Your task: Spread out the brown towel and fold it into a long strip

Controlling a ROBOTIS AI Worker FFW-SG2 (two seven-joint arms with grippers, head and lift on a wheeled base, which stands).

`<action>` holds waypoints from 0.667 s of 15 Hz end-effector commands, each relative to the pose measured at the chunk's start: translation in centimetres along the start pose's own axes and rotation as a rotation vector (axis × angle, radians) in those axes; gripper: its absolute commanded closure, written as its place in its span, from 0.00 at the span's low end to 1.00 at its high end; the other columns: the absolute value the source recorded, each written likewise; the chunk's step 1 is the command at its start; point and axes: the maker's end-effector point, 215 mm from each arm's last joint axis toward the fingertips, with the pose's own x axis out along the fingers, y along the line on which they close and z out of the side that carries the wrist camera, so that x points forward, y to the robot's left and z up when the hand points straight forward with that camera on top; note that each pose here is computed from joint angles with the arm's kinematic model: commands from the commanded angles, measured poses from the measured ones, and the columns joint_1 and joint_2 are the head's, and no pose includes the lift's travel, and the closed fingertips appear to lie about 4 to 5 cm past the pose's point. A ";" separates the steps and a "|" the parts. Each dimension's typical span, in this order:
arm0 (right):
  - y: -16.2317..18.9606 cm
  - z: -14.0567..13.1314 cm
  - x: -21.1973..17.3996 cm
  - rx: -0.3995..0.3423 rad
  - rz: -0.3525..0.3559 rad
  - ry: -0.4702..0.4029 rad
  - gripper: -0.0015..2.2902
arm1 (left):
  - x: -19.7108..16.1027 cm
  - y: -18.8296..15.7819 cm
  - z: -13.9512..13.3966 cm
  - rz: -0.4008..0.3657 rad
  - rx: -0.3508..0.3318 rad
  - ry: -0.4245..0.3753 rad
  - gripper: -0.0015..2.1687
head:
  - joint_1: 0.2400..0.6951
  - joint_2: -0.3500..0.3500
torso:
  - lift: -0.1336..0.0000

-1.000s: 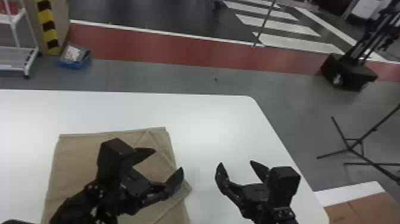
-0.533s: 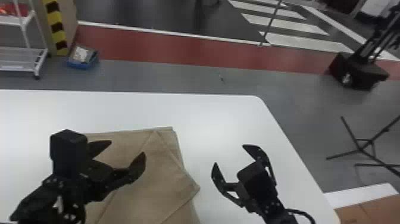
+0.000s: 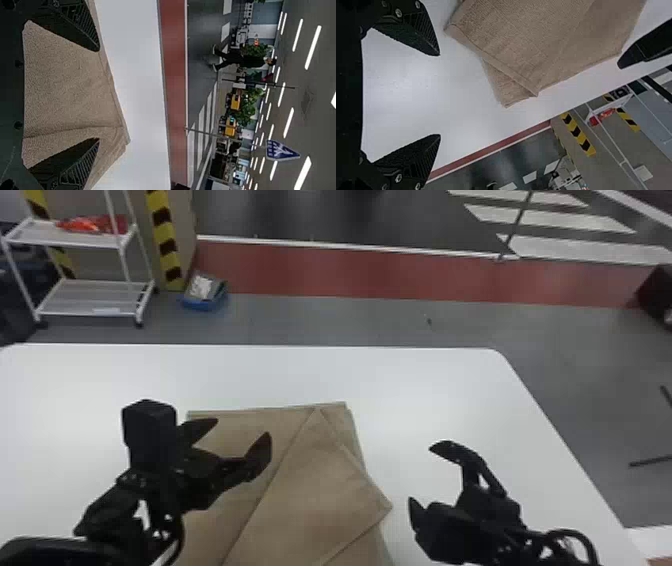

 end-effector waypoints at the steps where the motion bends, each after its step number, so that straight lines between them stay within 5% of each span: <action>1: 0.8 0.3 1.0 -0.066 0.052 0.025 0.10 | 0.3 0.3 -0.3 0.005 -0.005 0.007 0.04 | 1.00 0.28 | 0.08; 10: 4.3 1.4 2.1 -0.151 0.271 0.050 0.12 | 0.1 1.3 -1.2 0.024 -0.013 0.023 0.04 | 1.00 0.36 | 0.08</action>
